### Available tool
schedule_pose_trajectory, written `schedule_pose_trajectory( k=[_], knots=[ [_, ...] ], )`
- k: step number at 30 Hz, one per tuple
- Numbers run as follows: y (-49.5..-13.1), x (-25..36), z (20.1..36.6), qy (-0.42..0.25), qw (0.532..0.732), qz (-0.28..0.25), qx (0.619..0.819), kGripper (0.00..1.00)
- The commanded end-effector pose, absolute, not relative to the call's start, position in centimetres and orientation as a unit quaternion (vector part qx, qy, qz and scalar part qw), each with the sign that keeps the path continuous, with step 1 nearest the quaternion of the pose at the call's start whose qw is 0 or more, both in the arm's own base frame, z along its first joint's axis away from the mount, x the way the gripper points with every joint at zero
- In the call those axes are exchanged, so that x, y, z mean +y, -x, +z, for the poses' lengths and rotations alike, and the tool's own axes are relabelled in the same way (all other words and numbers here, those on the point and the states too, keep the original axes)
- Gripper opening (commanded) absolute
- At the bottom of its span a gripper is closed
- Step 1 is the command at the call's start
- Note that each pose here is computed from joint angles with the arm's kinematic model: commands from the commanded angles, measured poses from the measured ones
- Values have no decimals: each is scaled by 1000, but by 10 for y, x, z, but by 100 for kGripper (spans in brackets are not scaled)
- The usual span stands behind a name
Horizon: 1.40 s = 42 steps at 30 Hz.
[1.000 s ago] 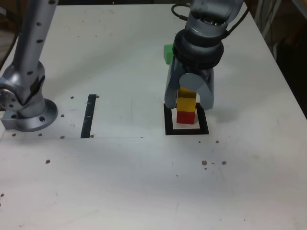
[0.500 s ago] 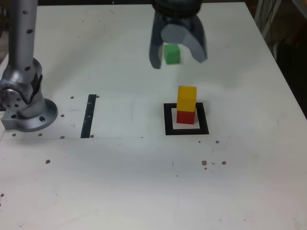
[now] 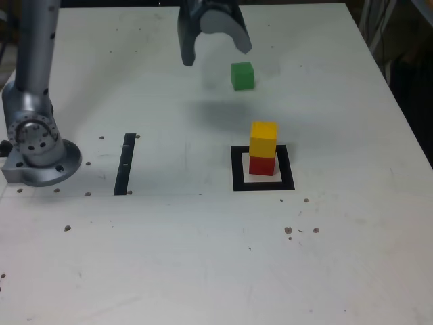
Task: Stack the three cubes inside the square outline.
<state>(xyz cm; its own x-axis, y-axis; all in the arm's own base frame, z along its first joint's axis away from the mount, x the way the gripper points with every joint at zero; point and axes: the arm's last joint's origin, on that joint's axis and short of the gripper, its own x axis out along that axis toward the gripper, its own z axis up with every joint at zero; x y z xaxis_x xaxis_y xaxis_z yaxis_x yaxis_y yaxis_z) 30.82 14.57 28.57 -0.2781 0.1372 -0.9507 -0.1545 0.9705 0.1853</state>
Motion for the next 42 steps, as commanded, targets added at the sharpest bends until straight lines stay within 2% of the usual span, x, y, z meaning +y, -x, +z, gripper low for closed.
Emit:
schedule_pose_trajectory(
  k=[1, 5, 12, 21, 28, 34, 42],
  knots=[
    [-319, 159, 276, 5, 602, 126, 788, 100],
    [-336, 178, 259, -1, 603, 131, 787, 100],
    [-354, 195, 244, -12, 601, 131, 788, 99],
    [-367, 197, 220, -2, 595, 121, 795, 89],
    [-372, 193, 213, 2, 603, 123, 788, 82],
    [-372, 193, 215, 6, 606, 121, 786, 65],
    [-369, 199, 212, 8, 605, 126, 786, 54]
  ],
)
